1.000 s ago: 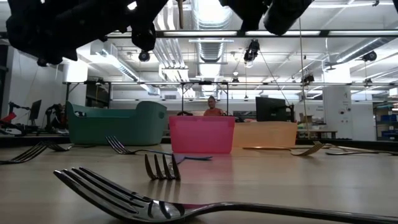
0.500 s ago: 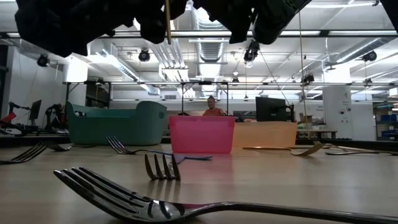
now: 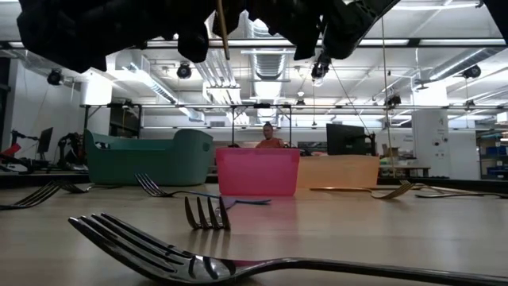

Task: Sort silverware by color (type)
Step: Put the golden fork into the red bin

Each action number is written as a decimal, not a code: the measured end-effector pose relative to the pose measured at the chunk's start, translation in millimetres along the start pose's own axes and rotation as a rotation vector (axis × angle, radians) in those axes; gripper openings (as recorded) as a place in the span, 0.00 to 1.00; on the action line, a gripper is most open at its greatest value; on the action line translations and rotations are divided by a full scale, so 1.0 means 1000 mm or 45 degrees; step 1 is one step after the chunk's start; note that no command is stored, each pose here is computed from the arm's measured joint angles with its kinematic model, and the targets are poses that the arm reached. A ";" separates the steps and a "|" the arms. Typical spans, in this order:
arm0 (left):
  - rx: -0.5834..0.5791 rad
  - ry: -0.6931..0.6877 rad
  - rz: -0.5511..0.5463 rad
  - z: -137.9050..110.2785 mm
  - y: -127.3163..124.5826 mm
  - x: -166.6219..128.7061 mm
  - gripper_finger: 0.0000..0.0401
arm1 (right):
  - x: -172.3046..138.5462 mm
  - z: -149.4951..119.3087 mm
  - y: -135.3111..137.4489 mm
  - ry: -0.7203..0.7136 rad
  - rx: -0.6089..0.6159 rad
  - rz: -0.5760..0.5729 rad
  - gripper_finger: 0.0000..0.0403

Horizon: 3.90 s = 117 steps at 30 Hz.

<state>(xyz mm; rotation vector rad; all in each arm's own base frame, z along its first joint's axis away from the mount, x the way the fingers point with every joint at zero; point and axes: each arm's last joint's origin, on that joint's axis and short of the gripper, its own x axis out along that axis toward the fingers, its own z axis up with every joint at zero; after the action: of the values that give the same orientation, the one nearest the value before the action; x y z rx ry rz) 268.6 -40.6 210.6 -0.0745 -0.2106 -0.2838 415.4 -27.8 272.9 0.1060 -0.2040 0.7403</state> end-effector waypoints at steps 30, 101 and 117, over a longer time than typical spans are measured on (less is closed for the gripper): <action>0.043 -0.028 0.677 0.009 0.006 -0.060 0.02 | -0.034 0.000 -0.035 0.023 0.227 -0.335 0.43; 0.038 0.057 0.942 0.010 0.010 -0.072 0.02 | -0.024 0.016 0.002 0.502 0.119 -0.900 0.42; 0.031 0.042 0.895 0.014 0.009 -0.068 0.02 | -0.014 0.016 0.009 0.415 0.029 -0.955 0.42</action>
<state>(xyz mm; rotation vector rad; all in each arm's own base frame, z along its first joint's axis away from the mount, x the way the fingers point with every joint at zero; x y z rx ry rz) 204.3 -12.2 208.5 -0.1146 -0.1436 0.4170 397.2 -33.3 286.2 0.0735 0.1566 0.0059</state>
